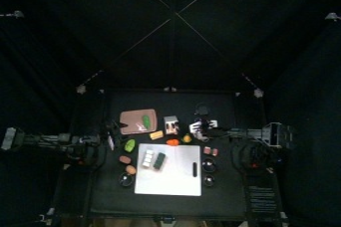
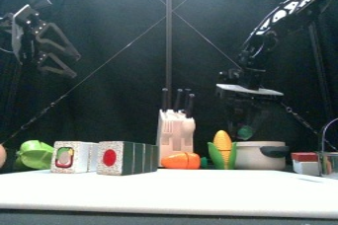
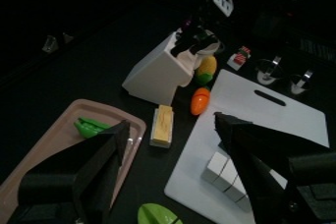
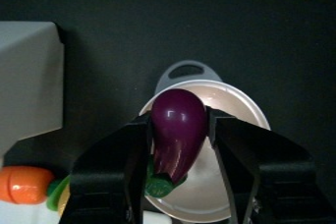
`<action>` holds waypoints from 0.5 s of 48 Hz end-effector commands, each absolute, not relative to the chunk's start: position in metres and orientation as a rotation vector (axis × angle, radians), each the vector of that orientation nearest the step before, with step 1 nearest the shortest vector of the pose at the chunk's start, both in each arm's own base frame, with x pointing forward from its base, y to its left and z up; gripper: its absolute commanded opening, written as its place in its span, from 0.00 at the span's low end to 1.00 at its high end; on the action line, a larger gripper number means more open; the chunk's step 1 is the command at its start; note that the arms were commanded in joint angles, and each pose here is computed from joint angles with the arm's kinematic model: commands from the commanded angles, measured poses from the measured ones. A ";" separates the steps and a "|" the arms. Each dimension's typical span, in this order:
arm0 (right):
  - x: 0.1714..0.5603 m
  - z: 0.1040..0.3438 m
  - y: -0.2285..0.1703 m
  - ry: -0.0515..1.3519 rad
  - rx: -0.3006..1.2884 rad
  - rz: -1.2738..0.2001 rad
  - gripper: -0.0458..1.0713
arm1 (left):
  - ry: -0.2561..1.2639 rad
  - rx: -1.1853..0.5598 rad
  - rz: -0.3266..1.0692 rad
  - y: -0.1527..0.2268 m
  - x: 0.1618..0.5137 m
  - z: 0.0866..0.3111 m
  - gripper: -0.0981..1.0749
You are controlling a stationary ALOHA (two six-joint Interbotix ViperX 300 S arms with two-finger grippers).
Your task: Place eggplant onto large plate
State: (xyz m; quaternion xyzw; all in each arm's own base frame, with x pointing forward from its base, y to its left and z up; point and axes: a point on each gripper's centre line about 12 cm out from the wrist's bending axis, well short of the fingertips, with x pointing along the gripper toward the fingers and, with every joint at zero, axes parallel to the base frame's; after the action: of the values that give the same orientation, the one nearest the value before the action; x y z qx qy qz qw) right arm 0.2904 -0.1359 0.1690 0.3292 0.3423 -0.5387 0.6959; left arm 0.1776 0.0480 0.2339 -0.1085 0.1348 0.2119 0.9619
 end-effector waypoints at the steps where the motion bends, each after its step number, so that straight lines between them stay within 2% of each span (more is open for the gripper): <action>1: 0.292 0.198 -0.133 0.685 0.735 -1.171 0.60 | 0.261 -0.224 0.424 0.048 0.179 0.239 0.94; 14: 0.304 0.243 -0.123 0.548 0.684 -1.050 0.60 | 0.251 -0.219 0.277 0.033 0.191 0.245 0.95; 24: 0.335 0.273 -0.114 0.422 0.597 -0.846 0.60 | 0.257 -0.188 0.197 0.029 0.217 0.262 0.95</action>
State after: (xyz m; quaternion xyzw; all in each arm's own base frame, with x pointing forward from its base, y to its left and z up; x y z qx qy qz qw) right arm 0.3212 -0.1177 0.2461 0.2886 0.2425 -0.4457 0.8120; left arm 0.2037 0.0285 0.2484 -0.0955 0.1334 0.1071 0.9806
